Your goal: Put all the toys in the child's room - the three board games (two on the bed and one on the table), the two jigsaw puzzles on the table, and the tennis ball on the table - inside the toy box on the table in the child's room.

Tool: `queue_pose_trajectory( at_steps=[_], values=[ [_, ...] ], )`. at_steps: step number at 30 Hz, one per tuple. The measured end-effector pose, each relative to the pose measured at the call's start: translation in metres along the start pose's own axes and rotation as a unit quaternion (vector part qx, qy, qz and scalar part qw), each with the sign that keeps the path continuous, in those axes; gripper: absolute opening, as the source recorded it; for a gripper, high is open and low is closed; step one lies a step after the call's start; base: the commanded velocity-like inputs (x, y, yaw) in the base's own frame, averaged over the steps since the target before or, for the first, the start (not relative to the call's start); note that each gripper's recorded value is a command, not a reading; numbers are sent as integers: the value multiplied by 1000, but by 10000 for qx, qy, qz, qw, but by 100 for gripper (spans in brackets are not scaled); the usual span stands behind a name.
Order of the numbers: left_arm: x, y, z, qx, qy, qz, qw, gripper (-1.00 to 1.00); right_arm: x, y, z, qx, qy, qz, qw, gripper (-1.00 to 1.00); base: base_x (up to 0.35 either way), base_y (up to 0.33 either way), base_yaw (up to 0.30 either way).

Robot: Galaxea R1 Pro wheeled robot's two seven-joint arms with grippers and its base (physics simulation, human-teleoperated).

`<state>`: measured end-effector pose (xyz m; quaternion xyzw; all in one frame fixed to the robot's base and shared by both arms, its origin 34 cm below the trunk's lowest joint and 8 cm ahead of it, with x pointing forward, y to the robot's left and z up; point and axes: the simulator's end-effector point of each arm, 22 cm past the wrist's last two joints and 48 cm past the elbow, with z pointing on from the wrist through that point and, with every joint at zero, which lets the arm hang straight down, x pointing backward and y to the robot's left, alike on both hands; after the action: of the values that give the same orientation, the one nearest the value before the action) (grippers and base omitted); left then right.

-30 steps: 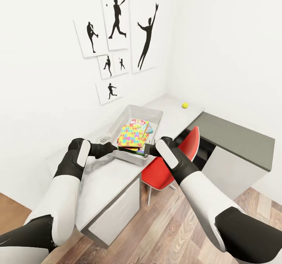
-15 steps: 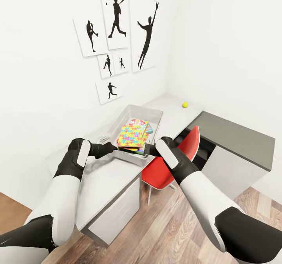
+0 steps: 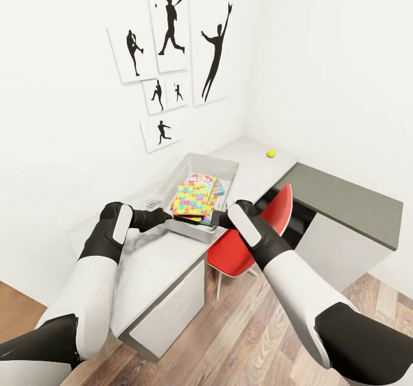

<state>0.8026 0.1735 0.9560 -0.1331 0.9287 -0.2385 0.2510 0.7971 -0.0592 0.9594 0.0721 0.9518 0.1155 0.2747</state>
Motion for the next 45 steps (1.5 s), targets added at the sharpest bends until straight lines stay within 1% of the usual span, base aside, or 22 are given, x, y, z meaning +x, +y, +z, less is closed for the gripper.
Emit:
queue_pose_trajectory(
  at_steps=[9,10,11,12,13,14,15,17,18,19,20,45],
  values=[
    [0,0,0,-5,0,0,10000,-100,0,0,0,-4,0,3,10000,-100,0,0,0],
    [0,0,0,-6,1,1,10000,100,0,0,0,-5,1,3,10000,-100,0,0,0],
    [2,6,-1,-43,85,-13,10000,100,2,3,1,14,-13,-141,9999,-100,0,0,0],
    [2,7,-2,-64,85,-3,9999,100,4,8,0,-78,23,-177,9998,-100,0,0,0],
    [2,6,-2,-51,79,-11,10000,100,8,13,1,-189,88,-88,9997,-100,0,0,0],
    [2,4,-2,13,77,-46,10000,100,11,21,0,-350,150,79,9992,-100,0,0,0],
    [2,3,-2,15,77,-48,10000,100,11,25,0,-430,157,177,9988,-100,0,0,0],
    [2,3,-2,16,77,-48,10000,100,9,17,0,-270,121,-4,9996,-100,0,0,0],
    [2,3,-2,16,79,-49,10000,100,11,20,1,-341,152,71,9993,-100,0,0,0],
    [2,4,-1,15,80,-49,10000,100,12,21,1,-368,172,96,9991,100,0,0,0],
    [2,3,-2,18,77,-48,10000,100,9,21,0,-351,112,88,9993,100,0,0,0],
    [1,4,-2,14,69,-55,10000,100,8,21,0,-358,111,98,9992,100,-4,0,0]
  ],
)
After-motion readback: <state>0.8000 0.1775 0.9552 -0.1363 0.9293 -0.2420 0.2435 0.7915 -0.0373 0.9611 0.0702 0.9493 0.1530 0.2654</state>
